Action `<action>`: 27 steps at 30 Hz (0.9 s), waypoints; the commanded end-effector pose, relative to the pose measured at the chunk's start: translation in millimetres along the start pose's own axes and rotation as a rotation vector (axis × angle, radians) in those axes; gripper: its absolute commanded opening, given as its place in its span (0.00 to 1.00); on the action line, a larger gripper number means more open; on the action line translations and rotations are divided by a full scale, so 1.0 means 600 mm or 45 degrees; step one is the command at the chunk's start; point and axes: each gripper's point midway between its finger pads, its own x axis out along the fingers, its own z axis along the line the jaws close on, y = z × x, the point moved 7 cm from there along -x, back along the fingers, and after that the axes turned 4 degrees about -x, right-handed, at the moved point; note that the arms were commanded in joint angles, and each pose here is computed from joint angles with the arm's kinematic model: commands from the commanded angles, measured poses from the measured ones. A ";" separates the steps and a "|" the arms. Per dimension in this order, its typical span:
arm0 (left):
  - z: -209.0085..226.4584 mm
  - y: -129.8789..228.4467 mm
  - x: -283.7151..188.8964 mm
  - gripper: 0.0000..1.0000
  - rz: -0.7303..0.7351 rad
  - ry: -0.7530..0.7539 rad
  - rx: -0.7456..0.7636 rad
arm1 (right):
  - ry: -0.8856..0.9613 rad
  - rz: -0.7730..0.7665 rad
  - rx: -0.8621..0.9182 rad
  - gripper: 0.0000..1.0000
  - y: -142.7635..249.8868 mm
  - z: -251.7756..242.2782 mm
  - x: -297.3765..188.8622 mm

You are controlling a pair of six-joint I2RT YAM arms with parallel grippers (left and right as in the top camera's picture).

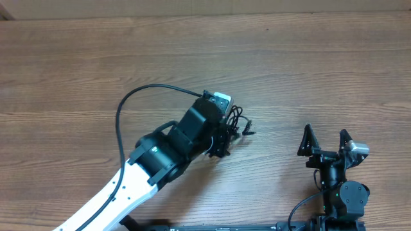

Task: Untangle cables
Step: 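Lift the cable bundle with the left gripper toward the right gripper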

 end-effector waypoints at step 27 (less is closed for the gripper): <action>-0.042 -0.032 -0.105 0.04 -0.235 0.237 0.328 | -0.187 0.092 0.143 1.00 -0.069 0.041 -0.038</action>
